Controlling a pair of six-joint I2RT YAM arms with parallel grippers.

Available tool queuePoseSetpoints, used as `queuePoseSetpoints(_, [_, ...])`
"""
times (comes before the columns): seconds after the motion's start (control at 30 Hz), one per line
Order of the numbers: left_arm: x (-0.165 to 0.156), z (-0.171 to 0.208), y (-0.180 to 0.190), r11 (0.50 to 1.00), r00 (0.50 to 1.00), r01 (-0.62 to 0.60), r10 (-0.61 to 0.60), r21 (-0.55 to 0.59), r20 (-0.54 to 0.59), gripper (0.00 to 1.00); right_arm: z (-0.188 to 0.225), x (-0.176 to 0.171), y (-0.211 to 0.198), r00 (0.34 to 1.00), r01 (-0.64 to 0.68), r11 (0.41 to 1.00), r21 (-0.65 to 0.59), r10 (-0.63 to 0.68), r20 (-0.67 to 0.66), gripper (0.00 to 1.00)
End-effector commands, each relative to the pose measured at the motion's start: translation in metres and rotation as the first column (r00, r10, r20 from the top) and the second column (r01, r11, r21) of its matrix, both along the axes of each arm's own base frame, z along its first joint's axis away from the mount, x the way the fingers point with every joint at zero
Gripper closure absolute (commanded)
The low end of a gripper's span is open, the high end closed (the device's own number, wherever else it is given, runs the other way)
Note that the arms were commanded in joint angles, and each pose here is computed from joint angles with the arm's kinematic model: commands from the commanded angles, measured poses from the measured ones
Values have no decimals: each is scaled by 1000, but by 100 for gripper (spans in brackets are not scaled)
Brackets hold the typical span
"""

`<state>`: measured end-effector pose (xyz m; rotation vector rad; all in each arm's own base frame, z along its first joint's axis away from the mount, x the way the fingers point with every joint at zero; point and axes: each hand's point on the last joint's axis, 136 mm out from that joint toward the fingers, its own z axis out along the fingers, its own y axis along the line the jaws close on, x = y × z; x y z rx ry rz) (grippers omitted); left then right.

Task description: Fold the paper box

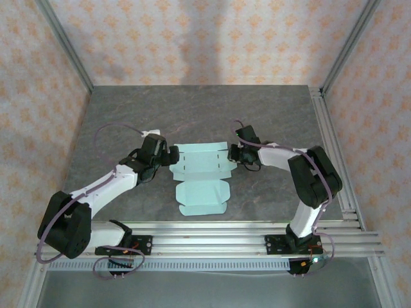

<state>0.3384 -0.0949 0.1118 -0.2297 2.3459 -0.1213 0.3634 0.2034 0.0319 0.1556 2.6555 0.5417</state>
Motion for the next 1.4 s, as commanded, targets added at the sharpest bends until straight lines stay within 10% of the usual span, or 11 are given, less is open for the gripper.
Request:
queuePoseSetpoints(0.0, [0,2,0,1000,1000,-7,7,13,-10,0,17,21,1,996,58,997,52,-61,57,92])
queuePoseSetpoints(0.23, [3,9,-2,1000,1000,-5,5,-1,-5,0,34,39,-12,955,242,956,167,-265,136,97])
queuePoseSetpoints(0.63, [14,20,-13,999,1000,-5,5,-48,-5,0,51,36,-30,702,592,715,372,-684,198,95])
queuePoseSetpoints(0.9, [19,25,-27,993,1000,6,-5,-117,3,0,72,42,-52,769,471,846,250,-532,353,48])
queuePoseSetpoints(1.13, [28,22,-61,957,1000,7,-12,-291,-14,0,56,61,-44,961,144,977,158,-176,212,40])
queuePoseSetpoints(1.37, [29,18,-74,961,999,15,-28,-278,-43,0,38,84,-25,986,-130,991,24,127,106,35])
